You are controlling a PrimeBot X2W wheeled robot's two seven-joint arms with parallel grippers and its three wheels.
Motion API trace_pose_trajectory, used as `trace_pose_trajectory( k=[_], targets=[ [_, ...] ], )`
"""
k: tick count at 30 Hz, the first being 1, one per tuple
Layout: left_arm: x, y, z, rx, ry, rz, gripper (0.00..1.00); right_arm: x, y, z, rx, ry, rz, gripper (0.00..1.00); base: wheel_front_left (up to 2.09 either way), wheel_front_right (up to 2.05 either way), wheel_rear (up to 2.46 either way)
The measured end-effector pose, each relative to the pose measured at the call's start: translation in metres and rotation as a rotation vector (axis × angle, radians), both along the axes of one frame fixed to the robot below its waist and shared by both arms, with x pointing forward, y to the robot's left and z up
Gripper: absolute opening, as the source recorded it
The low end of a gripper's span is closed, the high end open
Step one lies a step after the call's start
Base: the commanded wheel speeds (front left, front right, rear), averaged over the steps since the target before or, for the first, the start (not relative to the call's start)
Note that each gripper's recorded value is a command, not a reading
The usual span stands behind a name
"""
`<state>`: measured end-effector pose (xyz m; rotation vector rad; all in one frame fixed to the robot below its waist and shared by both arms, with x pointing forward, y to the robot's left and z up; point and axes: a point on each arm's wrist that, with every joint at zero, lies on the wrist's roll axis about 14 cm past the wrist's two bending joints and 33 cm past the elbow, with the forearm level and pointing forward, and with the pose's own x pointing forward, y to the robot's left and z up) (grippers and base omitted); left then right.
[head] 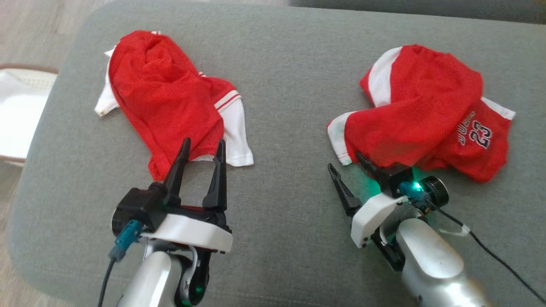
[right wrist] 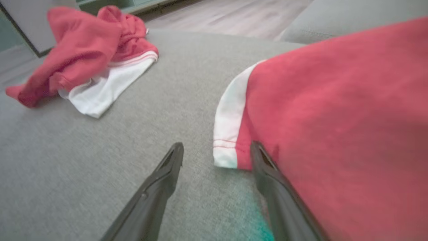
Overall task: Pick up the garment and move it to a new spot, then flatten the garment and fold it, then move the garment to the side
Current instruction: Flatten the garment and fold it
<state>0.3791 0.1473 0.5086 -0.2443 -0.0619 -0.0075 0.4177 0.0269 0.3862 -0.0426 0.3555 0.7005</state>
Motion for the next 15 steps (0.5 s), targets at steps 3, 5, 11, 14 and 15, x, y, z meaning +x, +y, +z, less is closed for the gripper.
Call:
trace_pose_trajectory(
  k=[3, 5, 11, 14, 15],
  targets=[
    [-0.002, 0.005, -0.004, -0.006, 0.014, 0.021, 1.0, 0.001, 0.0, -0.016, -0.057, 0.034, 0.022, 1.0, 0.0, 0.0, 0.0],
    [-0.003, 0.008, -0.005, -0.003, 0.019, 0.031, 1.0, 0.002, 0.001, -0.021, -0.059, 0.061, 0.02, 1.0, 0.0, 0.0, 0.0],
    [-0.003, 0.013, -0.007, -0.007, 0.025, 0.048, 1.0, 0.016, 0.003, -0.021, -0.068, 0.083, 0.011, 0.0, 0.0, 0.0, 0.0],
    [-0.001, 0.013, -0.005, -0.007, 0.021, 0.051, 1.0, 0.017, -0.003, -0.021, -0.068, 0.086, -0.003, 0.0, 0.0, 0.0, 0.0],
    [0.0, 0.012, -0.005, -0.008, 0.019, 0.048, 1.0, 0.016, -0.005, -0.02, -0.063, 0.081, -0.009, 0.0, 0.0, 0.0, 0.0]
  ],
)
